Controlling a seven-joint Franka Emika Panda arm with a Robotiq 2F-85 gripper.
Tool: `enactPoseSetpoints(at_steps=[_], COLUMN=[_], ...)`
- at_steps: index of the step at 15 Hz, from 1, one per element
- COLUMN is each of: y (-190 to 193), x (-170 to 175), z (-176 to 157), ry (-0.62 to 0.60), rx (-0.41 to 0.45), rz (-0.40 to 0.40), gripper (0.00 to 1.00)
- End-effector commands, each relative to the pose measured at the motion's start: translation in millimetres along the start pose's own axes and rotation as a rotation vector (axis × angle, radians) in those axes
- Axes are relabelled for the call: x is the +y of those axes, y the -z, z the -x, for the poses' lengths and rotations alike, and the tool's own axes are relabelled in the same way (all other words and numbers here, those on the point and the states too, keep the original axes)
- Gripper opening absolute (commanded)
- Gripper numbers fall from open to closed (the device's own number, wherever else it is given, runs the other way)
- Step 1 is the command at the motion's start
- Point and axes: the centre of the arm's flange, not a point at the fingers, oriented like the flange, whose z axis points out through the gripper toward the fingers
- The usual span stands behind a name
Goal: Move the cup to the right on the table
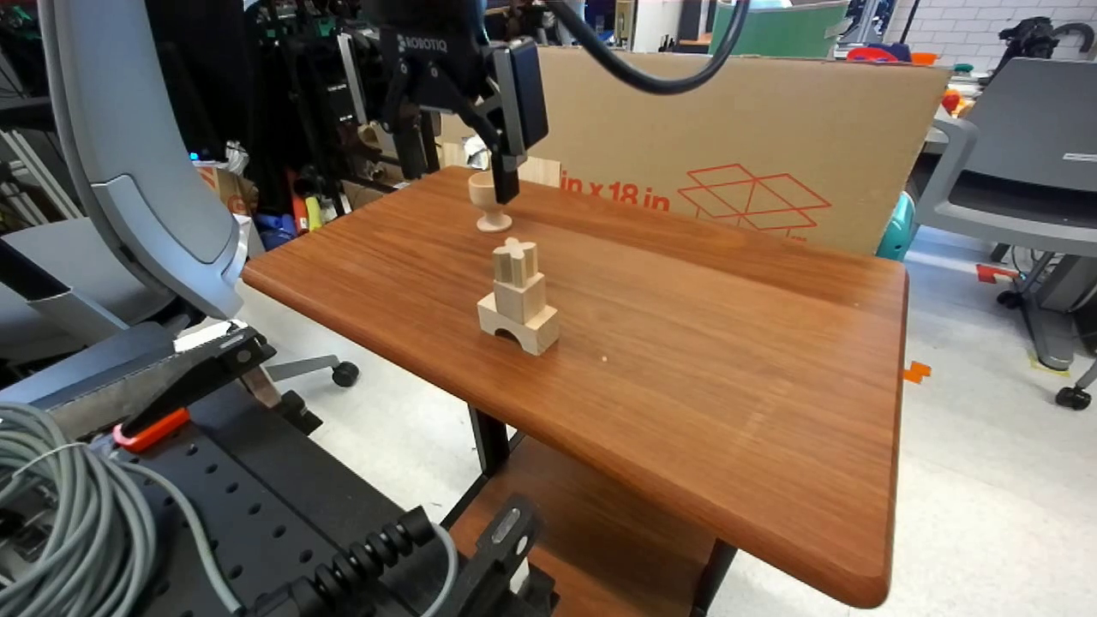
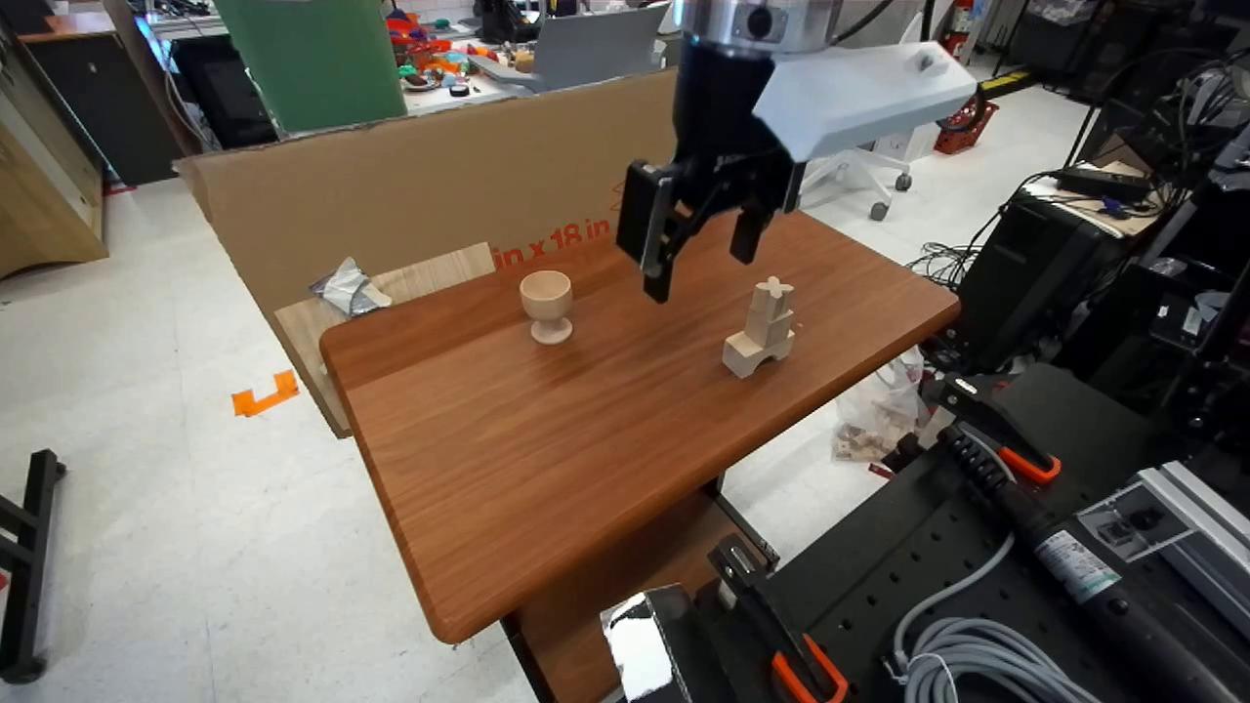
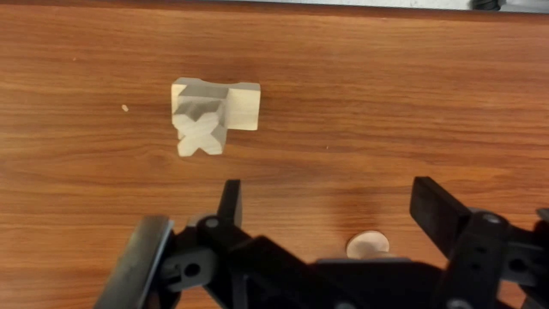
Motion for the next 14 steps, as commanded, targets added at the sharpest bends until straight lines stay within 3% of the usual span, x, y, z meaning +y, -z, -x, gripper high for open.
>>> enactPoseSetpoints(at_steps=[1,5,10,14], y=[-7,-8,-38,-66], x=[-24,-46,-63,-73], z=[-25,-53,-80,-93], ry=[0.001,-0.003,0.002,0.000], rx=[0.031,0.077,0.127,0.113], rz=[0.017,0.032,0.104,0.148], gripper=[1.00,1.00,1.00,1.00])
